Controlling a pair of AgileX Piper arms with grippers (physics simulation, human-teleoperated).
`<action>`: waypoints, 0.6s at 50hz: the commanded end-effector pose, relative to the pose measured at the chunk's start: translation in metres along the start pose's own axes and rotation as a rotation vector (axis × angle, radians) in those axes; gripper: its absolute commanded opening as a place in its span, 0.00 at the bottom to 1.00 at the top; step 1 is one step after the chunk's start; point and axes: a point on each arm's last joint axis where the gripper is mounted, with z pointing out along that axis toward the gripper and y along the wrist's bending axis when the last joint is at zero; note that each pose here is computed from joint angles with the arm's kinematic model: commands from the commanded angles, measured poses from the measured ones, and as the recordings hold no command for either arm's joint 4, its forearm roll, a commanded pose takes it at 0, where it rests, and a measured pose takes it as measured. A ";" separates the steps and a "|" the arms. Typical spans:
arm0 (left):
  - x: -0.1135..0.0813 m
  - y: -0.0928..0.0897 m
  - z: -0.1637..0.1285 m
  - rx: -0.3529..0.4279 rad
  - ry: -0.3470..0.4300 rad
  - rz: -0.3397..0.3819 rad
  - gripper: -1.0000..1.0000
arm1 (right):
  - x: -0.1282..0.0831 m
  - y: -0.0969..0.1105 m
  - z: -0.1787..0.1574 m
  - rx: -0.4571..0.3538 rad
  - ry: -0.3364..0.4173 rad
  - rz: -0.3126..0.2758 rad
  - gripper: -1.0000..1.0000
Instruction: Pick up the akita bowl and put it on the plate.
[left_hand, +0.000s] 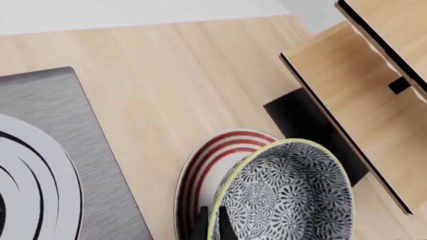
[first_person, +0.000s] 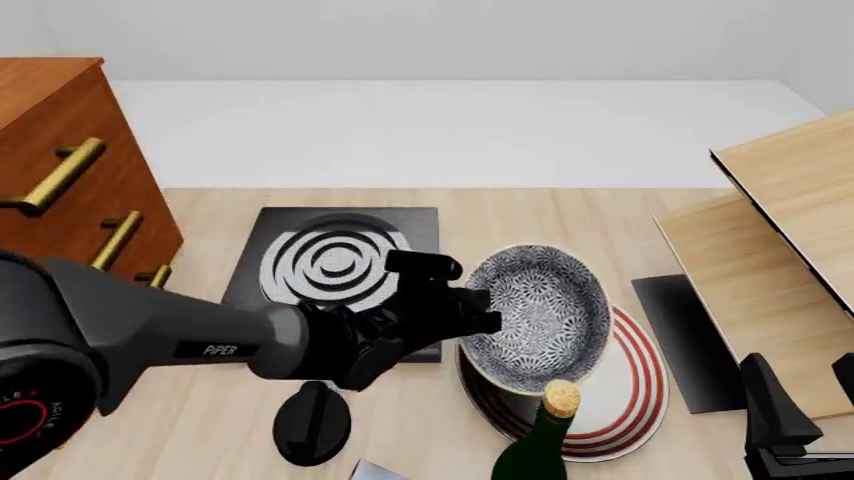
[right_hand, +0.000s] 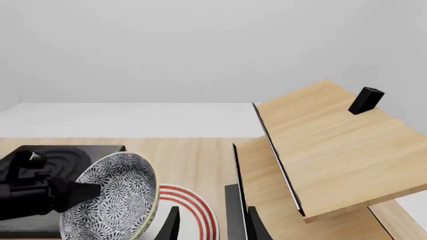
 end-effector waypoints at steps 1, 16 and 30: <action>0.003 -0.006 0.008 0.012 0.002 0.006 0.00 | 0.000 0.000 0.000 0.000 0.000 0.000 1.00; 0.014 -0.006 0.020 0.015 0.021 0.008 0.00 | 0.000 0.000 0.000 0.000 0.000 0.000 1.00; 0.016 -0.006 0.027 0.012 0.030 0.017 0.00 | 0.000 0.000 0.000 0.000 0.000 0.000 1.00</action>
